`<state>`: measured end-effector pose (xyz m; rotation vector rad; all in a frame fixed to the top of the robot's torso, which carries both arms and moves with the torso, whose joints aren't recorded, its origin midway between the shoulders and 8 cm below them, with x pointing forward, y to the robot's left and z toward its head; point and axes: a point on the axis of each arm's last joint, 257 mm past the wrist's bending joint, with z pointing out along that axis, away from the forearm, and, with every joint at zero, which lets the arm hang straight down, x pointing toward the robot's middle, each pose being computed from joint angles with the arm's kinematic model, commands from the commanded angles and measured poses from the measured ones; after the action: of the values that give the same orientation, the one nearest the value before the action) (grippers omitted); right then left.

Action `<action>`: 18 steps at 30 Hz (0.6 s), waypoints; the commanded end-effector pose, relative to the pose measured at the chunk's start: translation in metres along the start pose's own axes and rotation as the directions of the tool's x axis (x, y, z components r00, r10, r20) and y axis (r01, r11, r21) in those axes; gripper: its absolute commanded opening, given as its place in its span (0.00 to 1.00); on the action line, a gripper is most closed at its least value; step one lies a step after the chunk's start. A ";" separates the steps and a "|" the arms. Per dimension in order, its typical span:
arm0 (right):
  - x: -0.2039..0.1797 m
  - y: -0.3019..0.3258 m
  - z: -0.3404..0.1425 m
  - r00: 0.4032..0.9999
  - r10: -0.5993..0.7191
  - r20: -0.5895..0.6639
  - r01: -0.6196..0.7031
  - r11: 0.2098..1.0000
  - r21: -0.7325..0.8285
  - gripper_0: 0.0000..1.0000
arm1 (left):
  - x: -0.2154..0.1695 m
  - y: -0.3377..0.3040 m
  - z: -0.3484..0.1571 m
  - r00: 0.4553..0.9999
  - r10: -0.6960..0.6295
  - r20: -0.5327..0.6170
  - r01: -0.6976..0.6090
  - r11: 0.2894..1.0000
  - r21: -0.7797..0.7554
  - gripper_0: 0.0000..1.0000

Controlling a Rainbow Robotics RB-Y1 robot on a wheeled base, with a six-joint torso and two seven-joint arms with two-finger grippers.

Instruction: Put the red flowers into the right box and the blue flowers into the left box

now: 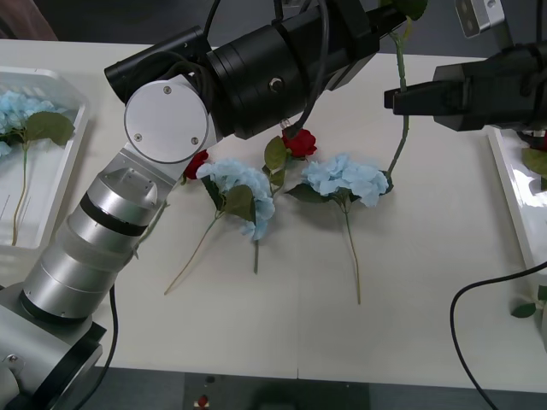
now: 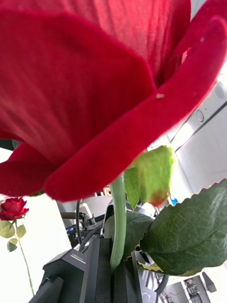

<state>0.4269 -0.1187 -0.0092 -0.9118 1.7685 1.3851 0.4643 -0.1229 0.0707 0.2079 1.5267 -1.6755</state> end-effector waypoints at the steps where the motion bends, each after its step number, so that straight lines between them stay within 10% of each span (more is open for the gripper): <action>1: -0.020 0.010 0.010 0.999 0.053 0.002 -0.053 0.999 0.001 0.00 | -0.007 -0.033 0.011 0.998 0.055 0.010 -0.056 0.997 0.059 0.00; 18: -0.025 0.015 0.007 0.998 0.052 0.024 -0.052 0.998 -0.018 0.00 | -0.007 -0.033 0.011 0.998 0.055 0.010 -0.056 0.997 0.059 0.00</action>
<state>0.4276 -0.1039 -0.0066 -0.8385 1.8330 1.4712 0.4674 -0.1220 0.0683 0.1996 1.5308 -1.6709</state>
